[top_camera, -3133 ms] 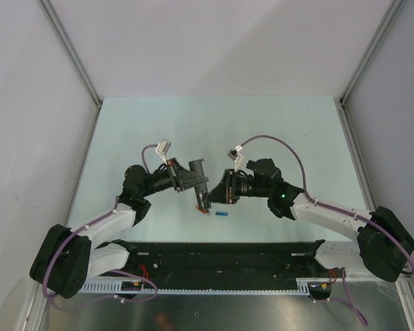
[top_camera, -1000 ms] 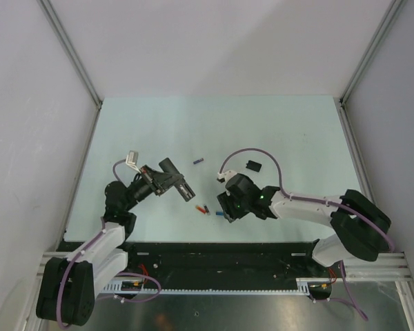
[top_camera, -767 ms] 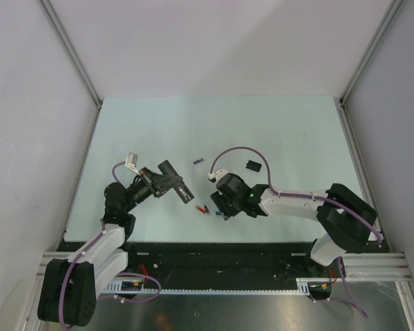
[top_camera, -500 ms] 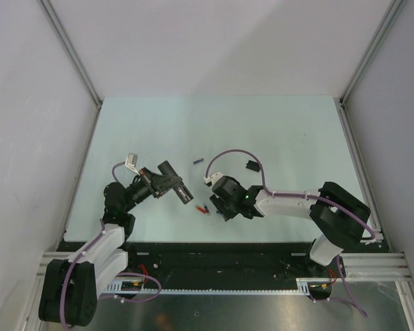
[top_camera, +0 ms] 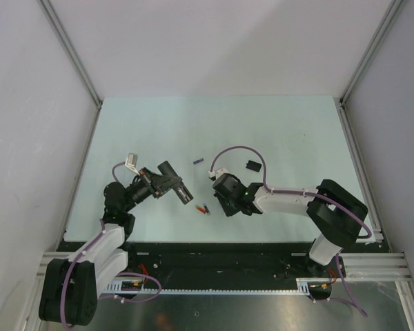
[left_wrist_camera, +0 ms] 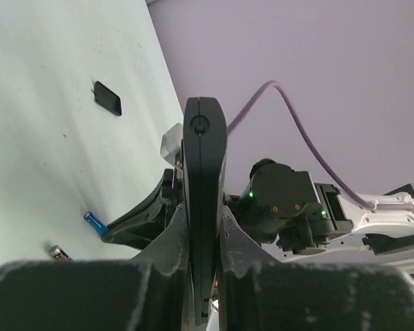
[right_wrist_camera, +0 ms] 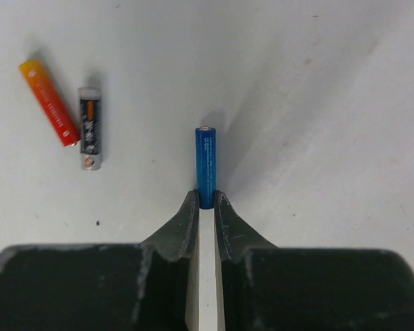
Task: Load the batteries into the remote control
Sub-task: Move the battery to the center of the board, then pick up the battery from the center of the board.
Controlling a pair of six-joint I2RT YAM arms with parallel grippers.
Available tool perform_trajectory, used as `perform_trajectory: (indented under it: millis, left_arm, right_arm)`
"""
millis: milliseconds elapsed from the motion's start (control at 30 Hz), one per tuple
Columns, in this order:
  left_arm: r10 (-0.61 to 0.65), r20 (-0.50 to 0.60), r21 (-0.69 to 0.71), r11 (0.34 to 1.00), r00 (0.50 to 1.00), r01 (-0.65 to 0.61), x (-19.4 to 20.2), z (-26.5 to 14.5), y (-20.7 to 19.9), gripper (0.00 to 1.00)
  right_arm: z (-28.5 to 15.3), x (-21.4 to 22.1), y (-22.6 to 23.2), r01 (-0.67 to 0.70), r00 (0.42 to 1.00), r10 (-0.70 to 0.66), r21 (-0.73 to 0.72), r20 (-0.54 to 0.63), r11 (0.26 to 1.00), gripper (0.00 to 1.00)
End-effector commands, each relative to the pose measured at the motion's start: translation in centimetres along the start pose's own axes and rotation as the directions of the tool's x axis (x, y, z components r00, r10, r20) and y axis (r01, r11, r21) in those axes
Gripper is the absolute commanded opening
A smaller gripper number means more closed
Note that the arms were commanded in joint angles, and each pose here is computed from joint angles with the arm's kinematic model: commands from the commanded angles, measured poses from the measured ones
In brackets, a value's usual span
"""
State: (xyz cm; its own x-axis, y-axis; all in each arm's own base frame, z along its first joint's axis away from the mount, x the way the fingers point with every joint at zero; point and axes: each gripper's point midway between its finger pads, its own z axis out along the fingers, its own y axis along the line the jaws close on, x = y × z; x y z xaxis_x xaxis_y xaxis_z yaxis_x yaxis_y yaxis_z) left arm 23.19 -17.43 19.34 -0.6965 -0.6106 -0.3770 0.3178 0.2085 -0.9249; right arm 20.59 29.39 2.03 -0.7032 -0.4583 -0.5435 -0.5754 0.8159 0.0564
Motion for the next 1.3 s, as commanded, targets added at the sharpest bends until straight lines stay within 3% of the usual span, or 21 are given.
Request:
perform_trajectory:
  millis: [0, 133, 200, 233, 400, 933, 1267]
  left_arm:
    - [0.017, 0.001, 0.020, 1.000, 1.000, -0.017, -0.2, -0.1, -0.5, 0.00]
    - [0.015, 0.003, 0.017, 1.000, 1.000, -0.015, -0.3, 0.0, -0.4, 0.00]
    - [0.017, 0.003, 0.017, 1.000, 1.000, -0.017, -0.3, 0.0, -0.4, 0.00]
    - [0.013, 0.003, 0.014, 1.000, 1.000, -0.013, -0.2, -0.1, -0.3, 0.00]
    - [0.012, 0.002, 0.014, 1.000, 1.000, -0.012, -0.2, -0.1, -0.3, 0.00]
    - [0.013, -0.005, 0.012, 1.000, 1.000, -0.013, 0.0, -0.1, -0.1, 0.00]
    - [0.010, -0.013, 0.009, 1.000, 1.000, -0.009, 0.2, -0.2, 0.1, 0.00]
  right_arm:
    - [-0.4, -1.2, -1.3, -0.136, 0.991, 0.135, 0.042, 0.019, 0.990, 0.06]
    - [-0.6, -1.3, -2.0, -0.167, 0.986, 0.166, 0.064, 0.012, 0.984, 0.09]
    - [-0.8, -1.4, -1.9, -0.167, 0.986, 0.167, 0.056, 0.012, 0.984, 0.18]
    - [-0.9, -1.4, -2.0, -0.173, 0.985, 0.172, 0.058, 0.012, 0.983, 0.30]
    - [-1.1, -1.9, -2.1, -0.185, 0.983, 0.184, 0.061, 0.020, 0.981, 0.43]
    - [-1.5, -4.7, -2.4, -0.090, 0.996, 0.088, 0.066, 0.036, 0.994, 0.43]
    - [-0.6, -3.4, -2.1, -0.050, 0.998, 0.052, 0.047, -0.028, 0.998, 0.40]
